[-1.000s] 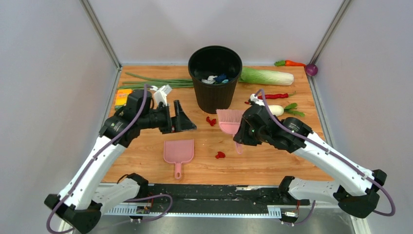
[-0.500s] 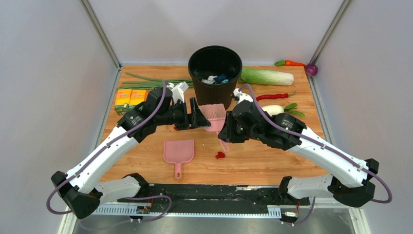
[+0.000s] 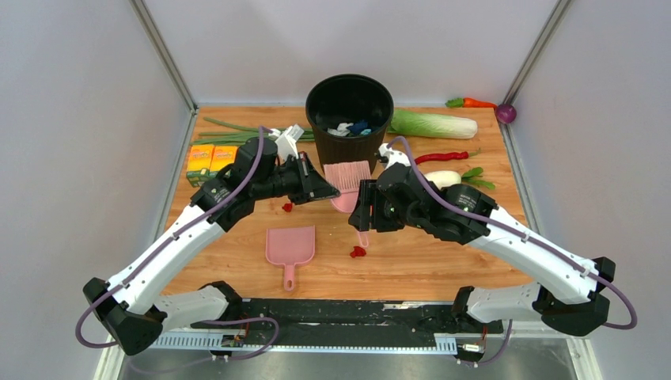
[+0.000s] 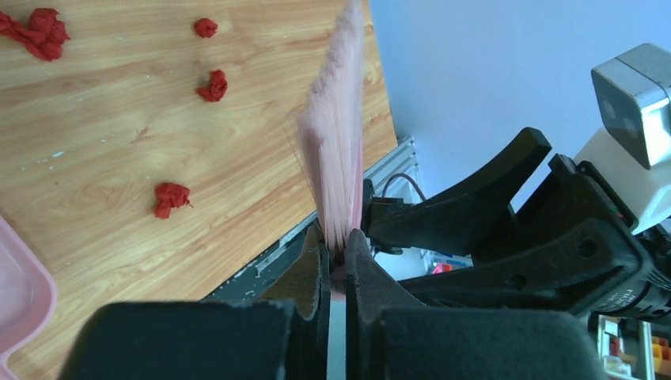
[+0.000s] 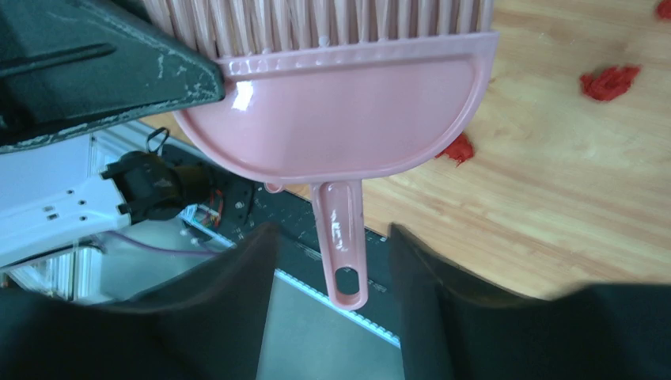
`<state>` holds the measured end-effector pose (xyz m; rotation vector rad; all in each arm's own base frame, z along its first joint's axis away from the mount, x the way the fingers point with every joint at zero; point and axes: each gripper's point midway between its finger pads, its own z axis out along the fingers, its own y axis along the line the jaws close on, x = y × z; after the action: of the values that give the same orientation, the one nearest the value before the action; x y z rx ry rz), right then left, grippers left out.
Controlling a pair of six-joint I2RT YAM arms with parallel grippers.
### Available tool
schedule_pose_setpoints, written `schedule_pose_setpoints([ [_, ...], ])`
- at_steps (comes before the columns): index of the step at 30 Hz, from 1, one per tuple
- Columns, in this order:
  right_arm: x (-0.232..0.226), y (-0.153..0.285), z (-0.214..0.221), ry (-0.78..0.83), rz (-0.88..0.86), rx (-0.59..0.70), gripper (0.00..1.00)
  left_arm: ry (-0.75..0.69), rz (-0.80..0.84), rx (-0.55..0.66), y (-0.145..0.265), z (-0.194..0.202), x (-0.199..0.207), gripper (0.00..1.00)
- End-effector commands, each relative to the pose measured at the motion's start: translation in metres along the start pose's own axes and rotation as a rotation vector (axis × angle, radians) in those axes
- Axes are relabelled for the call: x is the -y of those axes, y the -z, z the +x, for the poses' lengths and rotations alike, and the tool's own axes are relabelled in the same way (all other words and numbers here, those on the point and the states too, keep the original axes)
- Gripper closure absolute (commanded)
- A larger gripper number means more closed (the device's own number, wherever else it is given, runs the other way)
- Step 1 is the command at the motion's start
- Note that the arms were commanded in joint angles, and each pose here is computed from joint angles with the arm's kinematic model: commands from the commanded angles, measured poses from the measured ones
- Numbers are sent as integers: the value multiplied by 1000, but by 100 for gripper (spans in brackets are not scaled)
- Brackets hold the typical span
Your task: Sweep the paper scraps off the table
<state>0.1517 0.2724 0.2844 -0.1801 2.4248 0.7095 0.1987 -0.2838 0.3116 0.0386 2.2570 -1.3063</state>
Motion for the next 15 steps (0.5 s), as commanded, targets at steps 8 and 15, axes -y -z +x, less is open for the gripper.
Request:
schedule_pose_setpoints([
  [8, -15, 83, -72, -380, -250, 392, 0, 19, 102, 334, 62, -65, 65, 100],
  [15, -28, 147, -104, -670, -635, 583, 7, 70, 331, 619, 134, -102, 117, 100],
])
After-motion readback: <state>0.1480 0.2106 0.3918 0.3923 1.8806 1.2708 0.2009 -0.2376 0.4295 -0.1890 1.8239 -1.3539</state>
